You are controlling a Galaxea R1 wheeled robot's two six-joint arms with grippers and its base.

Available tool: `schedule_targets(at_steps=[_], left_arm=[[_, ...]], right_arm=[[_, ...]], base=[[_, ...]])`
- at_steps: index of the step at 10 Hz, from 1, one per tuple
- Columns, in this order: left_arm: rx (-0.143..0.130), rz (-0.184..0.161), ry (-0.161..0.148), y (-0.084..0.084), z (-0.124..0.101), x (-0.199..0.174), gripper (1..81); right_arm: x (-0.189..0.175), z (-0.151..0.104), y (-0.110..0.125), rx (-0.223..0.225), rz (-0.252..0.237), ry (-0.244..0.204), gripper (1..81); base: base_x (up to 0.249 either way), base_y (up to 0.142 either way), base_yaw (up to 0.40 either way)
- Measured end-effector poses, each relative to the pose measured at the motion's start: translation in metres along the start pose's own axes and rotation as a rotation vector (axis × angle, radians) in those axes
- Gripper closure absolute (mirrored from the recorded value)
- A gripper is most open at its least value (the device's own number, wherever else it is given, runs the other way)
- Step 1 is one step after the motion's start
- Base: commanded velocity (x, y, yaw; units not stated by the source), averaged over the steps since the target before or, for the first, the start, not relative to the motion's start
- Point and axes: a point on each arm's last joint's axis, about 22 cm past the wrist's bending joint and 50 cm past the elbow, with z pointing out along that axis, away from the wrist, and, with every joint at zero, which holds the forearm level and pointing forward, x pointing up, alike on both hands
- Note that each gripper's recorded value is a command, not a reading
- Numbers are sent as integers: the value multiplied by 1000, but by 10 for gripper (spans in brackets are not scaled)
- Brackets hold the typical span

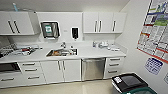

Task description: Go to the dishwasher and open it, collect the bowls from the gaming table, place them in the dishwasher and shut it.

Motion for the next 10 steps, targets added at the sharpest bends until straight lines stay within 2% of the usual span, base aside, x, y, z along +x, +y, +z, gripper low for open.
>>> schedule_targets(at_steps=[10], left_arm=[[-2,0,1,1,1,0,10]], right_arm=[[0,0,0,0,-1,0,10]], base=[[133,0,0]])
